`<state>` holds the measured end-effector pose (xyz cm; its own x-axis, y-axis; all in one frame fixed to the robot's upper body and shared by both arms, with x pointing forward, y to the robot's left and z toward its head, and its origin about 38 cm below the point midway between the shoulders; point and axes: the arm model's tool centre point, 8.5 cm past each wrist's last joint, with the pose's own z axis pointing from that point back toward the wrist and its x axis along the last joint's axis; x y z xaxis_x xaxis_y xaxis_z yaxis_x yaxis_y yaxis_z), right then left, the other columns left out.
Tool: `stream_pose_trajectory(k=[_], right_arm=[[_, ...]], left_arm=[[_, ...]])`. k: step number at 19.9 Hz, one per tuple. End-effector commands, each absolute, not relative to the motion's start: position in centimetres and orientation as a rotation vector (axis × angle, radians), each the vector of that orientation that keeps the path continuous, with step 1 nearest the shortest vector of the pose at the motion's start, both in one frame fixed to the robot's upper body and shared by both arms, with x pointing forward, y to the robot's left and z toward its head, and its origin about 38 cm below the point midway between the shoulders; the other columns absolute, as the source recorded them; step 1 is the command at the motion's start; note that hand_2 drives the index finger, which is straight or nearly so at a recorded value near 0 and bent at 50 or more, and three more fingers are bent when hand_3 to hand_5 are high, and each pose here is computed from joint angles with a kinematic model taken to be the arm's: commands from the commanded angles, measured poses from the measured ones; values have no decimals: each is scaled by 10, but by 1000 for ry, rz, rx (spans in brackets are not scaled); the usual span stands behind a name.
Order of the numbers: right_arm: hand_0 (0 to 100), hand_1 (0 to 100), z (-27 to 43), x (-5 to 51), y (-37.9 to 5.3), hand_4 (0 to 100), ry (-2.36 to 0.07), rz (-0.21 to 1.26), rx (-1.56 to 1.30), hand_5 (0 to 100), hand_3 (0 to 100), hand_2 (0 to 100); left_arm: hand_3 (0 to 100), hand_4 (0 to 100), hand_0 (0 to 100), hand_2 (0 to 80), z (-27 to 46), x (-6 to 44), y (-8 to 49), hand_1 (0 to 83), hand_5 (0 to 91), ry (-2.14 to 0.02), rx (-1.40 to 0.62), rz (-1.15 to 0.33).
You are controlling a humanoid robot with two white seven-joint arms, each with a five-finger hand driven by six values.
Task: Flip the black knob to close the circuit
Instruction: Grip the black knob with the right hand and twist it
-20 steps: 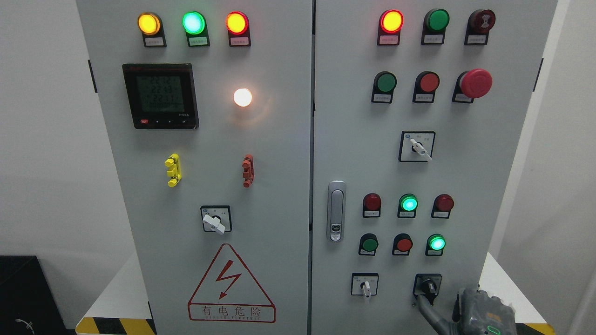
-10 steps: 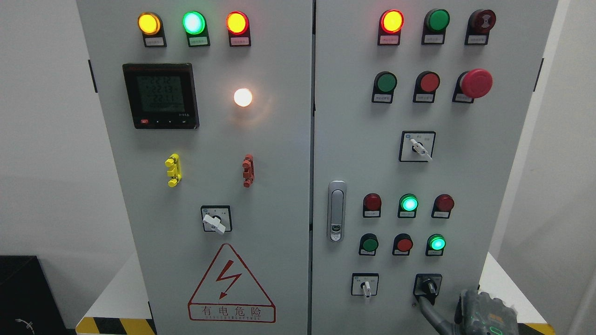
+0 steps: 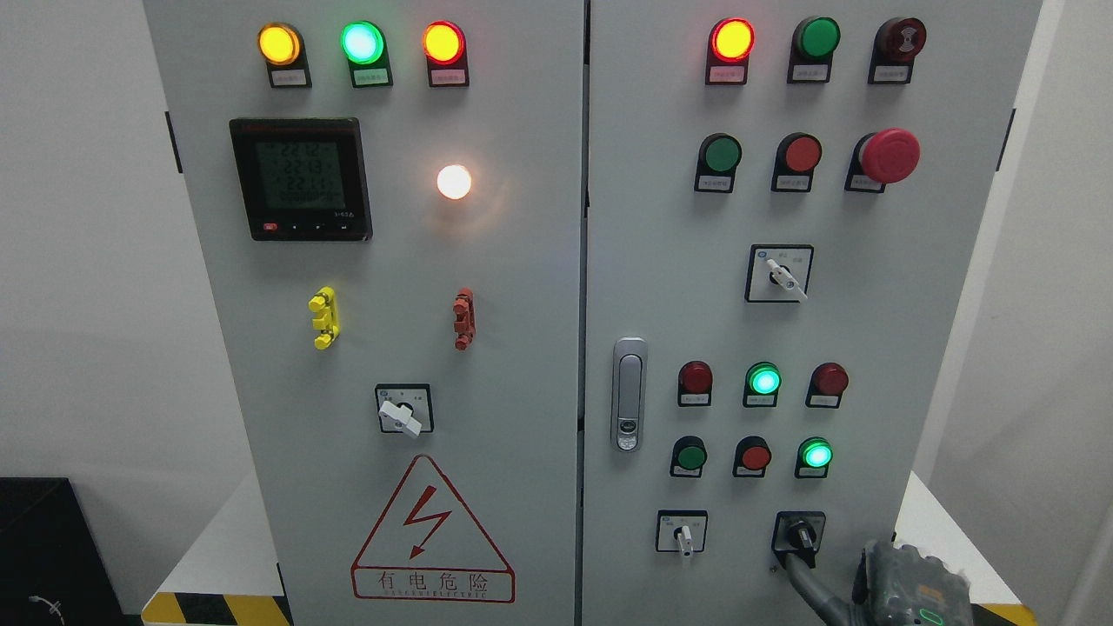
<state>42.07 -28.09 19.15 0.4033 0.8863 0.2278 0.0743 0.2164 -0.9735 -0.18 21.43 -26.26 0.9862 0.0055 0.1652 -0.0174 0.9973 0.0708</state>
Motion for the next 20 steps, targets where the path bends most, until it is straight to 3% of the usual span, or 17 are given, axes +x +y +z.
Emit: stream_pose_trajectory(k=[1, 20], right_arm=[[0, 0, 194, 420, -290, 759, -1005, 697, -1239, 708, 937, 725], [0, 0, 196, 419, -298, 762, -995, 686, -1232, 710, 937, 724]], left_arm=[[0, 0, 0, 0, -262, -9, 214, 0, 0, -145, 67, -31], [0, 0, 0, 0, -262, -9, 214, 0, 0, -146, 67, -31]])
